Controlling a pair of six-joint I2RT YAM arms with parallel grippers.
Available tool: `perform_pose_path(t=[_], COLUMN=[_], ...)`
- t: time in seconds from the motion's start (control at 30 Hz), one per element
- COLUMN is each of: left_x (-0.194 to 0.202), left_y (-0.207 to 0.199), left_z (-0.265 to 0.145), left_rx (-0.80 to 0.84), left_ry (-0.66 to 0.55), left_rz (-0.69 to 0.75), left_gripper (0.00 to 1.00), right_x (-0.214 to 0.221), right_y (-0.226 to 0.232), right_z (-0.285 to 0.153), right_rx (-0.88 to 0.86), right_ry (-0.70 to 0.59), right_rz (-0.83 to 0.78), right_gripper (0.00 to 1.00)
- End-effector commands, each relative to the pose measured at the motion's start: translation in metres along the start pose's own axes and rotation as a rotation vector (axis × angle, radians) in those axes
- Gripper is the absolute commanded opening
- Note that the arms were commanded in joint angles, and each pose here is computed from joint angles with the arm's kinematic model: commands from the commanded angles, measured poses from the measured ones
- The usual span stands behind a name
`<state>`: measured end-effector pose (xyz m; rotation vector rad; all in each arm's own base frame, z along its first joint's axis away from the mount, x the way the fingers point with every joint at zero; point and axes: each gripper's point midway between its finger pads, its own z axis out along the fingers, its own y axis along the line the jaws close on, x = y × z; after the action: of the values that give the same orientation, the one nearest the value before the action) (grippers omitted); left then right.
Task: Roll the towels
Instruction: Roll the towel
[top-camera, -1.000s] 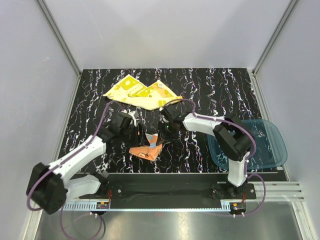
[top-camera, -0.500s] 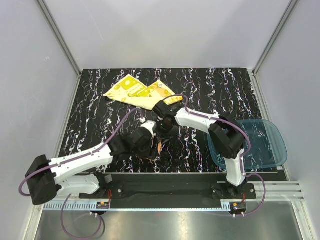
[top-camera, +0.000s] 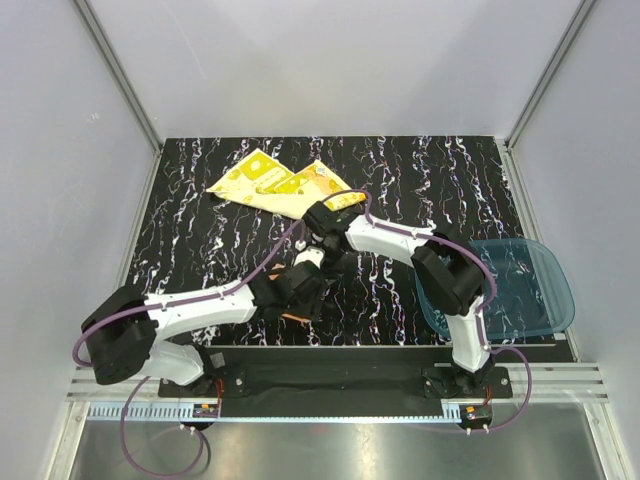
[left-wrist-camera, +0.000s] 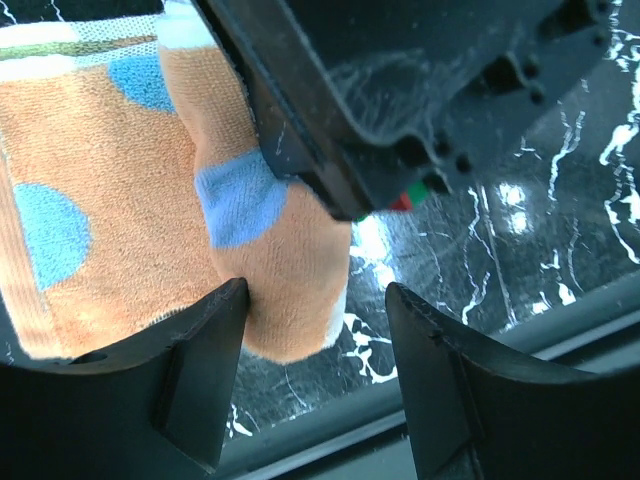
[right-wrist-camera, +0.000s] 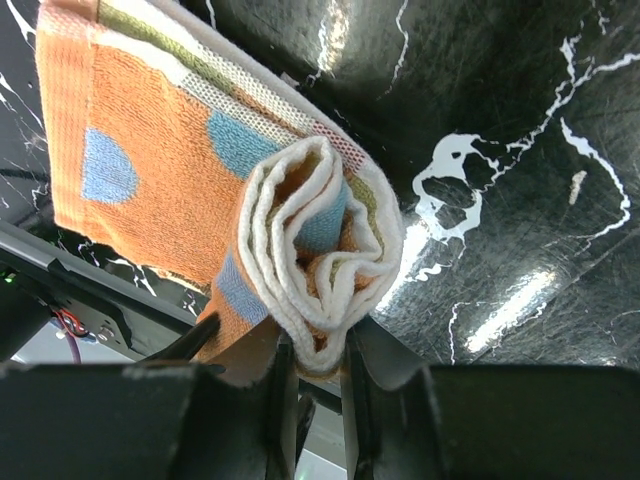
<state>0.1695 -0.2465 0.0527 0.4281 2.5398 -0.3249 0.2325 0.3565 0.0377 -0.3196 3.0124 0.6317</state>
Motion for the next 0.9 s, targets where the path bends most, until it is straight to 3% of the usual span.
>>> perform_pose_path(t=[0.0,0.3,0.6,0.7,0.87], left_x=[-0.008,0.024,0.055,0.055,0.057], left_y=[-0.005,-0.004,0.022,0.027,0.027], left_z=[0.01,0.019,0.036,0.038,0.037], left_rx=[-0.001,0.009,-0.129,-0.161,-0.149], left_ry=[-0.048,0.007,0.078,0.07,0.066], left_rz=[0.004,-0.005,-0.019,-0.029,-0.03], left_gripper=[0.63,0.63,0.59,0.52,0.29], right_x=[-0.003,-0.01,-0.017,-0.015,-0.019], right_y=[0.012,0.018,0.029,0.029,0.027], right_z=[0.0,0.002,-0.007,-0.008,-0.011], right_rx=[-0.015,-0.019,-0.054,-0.065,-0.119], right_ry=[0.001,0.006,-0.003,0.0,0.001], right_rz=[-0.026,-0.041,-0.059,-0.059,-0.042], right_gripper=[0.21,0.34,0.44,0.49,0.6])
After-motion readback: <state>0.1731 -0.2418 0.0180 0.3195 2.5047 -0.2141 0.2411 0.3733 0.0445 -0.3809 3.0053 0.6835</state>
